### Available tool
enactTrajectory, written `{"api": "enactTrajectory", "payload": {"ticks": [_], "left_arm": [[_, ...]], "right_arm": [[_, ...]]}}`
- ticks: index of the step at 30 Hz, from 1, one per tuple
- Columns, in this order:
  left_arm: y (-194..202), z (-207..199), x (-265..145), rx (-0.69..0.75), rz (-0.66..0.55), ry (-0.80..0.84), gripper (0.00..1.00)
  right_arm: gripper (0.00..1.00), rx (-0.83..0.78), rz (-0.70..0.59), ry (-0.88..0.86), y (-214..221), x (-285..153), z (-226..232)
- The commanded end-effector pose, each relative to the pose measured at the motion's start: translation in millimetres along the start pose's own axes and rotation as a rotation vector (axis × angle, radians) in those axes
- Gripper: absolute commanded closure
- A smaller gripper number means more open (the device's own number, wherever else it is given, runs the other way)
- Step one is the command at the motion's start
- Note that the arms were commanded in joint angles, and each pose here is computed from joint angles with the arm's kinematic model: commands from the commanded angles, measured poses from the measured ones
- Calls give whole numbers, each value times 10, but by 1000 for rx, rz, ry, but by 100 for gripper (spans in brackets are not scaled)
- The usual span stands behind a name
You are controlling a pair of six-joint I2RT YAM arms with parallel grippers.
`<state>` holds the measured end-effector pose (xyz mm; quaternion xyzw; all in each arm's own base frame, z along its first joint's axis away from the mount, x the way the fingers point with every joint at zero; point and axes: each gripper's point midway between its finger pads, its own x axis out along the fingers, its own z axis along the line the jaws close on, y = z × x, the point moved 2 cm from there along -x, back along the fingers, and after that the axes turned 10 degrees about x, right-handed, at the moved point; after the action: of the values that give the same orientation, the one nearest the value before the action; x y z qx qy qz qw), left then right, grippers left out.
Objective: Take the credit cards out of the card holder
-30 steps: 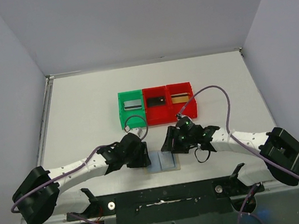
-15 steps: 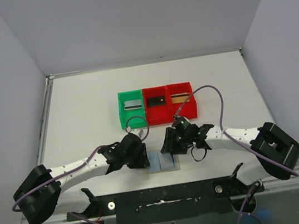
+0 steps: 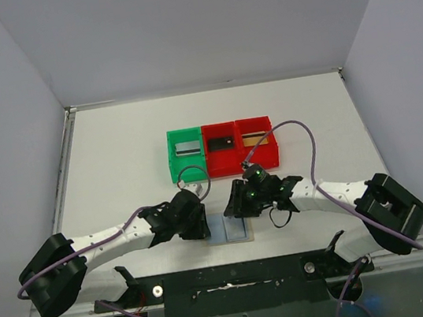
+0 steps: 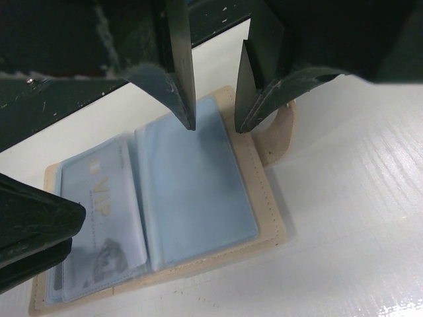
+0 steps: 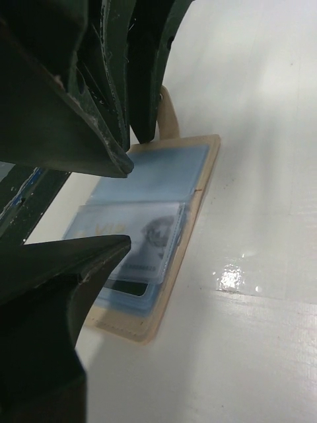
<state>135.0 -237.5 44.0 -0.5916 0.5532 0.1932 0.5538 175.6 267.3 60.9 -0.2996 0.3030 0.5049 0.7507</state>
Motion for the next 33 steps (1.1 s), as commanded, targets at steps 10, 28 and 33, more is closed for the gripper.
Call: {"api": "enactTrajectory", "payload": {"ticks": [10,28,33], "left_arm": [[-66,-70,0,4,-27,29,72],[-35,-69,14,6,-19,37,74],[-34,-72,20,5,-17,39,74]], "right_arm": [[56,-44,-82,87,-183,-79,24],[56,-81,-60,230,-142,11,-75],[56,-118,-56,241,-129,12,4]]}}
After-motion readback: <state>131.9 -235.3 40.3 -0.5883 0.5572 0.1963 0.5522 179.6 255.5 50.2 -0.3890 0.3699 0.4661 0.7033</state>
